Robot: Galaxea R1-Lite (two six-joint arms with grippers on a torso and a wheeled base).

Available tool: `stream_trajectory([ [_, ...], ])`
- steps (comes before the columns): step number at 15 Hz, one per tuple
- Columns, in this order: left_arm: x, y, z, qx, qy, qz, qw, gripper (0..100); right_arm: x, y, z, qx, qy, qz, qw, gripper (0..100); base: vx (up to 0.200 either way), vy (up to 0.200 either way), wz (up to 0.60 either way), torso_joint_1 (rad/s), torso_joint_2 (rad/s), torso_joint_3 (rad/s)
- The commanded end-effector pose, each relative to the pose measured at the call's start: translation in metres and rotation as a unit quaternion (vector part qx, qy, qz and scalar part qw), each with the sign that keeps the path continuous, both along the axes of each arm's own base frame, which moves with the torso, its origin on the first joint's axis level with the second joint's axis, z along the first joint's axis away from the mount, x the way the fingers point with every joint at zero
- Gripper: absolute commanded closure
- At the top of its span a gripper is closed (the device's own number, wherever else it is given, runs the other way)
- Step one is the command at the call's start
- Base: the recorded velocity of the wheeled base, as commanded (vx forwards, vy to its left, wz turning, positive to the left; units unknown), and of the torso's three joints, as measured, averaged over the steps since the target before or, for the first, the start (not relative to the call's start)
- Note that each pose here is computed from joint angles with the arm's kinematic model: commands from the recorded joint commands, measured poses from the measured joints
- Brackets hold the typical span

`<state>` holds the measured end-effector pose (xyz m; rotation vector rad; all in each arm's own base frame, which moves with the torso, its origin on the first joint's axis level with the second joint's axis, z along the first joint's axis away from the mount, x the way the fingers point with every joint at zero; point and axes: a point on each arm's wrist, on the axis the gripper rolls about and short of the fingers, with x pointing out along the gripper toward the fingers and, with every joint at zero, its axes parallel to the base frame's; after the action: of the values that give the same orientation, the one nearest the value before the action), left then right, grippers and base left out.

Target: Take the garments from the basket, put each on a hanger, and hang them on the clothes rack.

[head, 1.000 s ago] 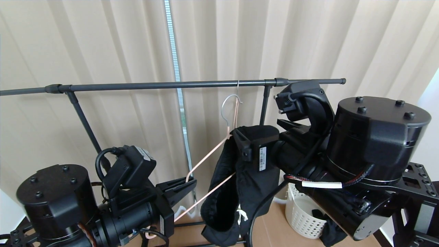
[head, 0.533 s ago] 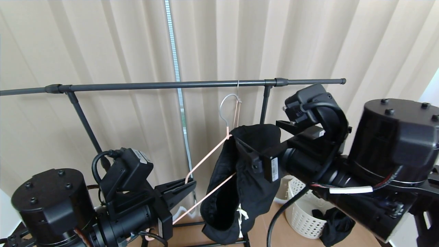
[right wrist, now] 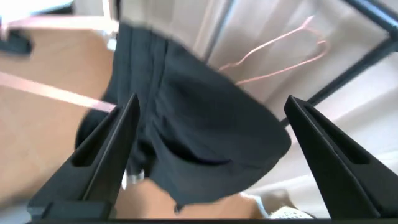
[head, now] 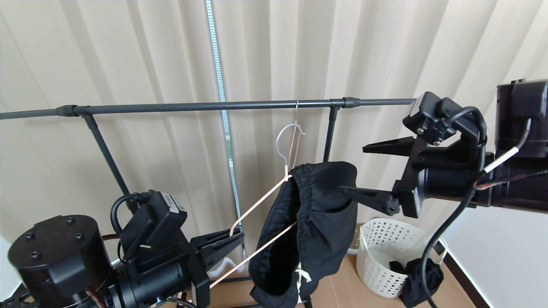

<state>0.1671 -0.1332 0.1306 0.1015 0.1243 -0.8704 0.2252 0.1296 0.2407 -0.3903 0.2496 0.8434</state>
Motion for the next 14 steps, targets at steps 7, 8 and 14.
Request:
stream_trajectory([
  [7,-0.018,0.012,-0.005,0.021,-0.024,-0.062,0.9976,100,0.059,-0.029,0.035,-0.165,0.096,0.214,0.9580,0,0.000,0.000,0.00,0.000,0.00,0.000],
  [8,-0.020,0.013,-0.006,0.026,-0.028,-0.075,0.9964,100,0.063,-0.026,0.036,-0.168,0.117,0.221,0.9535,0,0.000,0.000,0.00,0.000,0.00,0.000],
  [14,-0.026,0.016,-0.007,0.030,-0.034,-0.093,0.9947,100,0.051,0.008,0.018,-0.164,0.160,0.301,0.9258,0,0.000,0.000,0.00,0.000,0.00,0.000],
])
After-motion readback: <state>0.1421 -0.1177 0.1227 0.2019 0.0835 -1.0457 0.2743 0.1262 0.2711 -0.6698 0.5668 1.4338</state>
